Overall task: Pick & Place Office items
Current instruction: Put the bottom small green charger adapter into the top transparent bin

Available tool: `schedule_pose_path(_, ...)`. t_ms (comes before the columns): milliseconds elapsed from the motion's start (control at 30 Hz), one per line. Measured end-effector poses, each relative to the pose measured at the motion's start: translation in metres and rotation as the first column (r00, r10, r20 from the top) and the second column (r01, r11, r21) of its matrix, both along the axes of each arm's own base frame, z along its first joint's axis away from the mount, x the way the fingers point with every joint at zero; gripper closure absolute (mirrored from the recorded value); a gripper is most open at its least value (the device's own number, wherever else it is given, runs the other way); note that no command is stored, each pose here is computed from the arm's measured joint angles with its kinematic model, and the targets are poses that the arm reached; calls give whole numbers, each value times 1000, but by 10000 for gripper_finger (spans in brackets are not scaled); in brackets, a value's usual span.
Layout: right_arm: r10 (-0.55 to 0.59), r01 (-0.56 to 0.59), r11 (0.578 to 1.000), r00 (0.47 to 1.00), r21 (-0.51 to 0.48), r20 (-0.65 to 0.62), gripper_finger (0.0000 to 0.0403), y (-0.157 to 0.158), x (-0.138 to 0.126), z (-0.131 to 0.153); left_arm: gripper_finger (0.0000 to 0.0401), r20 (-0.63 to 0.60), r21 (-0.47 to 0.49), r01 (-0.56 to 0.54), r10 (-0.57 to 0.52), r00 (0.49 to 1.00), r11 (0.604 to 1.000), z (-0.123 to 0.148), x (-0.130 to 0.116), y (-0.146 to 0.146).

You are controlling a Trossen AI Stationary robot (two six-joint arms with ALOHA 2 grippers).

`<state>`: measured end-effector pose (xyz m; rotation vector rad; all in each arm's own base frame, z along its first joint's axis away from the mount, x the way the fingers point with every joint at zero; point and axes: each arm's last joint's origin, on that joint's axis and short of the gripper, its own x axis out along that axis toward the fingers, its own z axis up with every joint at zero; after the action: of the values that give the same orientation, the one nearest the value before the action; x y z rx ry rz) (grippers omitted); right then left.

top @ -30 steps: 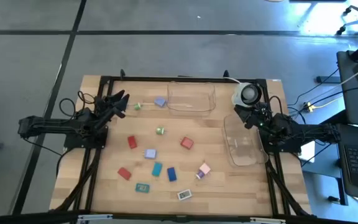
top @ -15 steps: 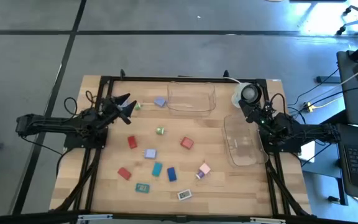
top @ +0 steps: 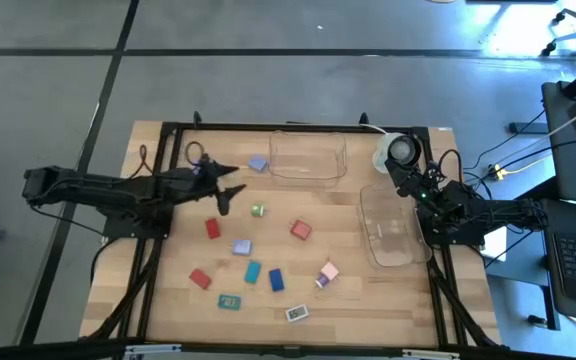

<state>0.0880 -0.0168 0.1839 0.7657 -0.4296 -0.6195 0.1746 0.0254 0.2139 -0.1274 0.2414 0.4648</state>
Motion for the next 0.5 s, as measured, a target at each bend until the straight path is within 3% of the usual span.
schedule_pose_path(167, 2, -2, 1000, 1000, 1, 2, 157, 0, 0, 0, 120, -120, -9, 133, -133, 984, 991, -6, 28, -1)
schedule_pose_path(300, 3, -3, 1000, 1000, -11, -10, 157, 0, 0, 0, 120, -216, -5, 182, -179, 960, 983, -17, 46, 0)
schedule_pose_path(500, 0, -1, 1000, 1000, -24, -25, 157, 0, 0, 0, 120, -286, -91, 285, -299, 910, 954, -33, 68, -2)
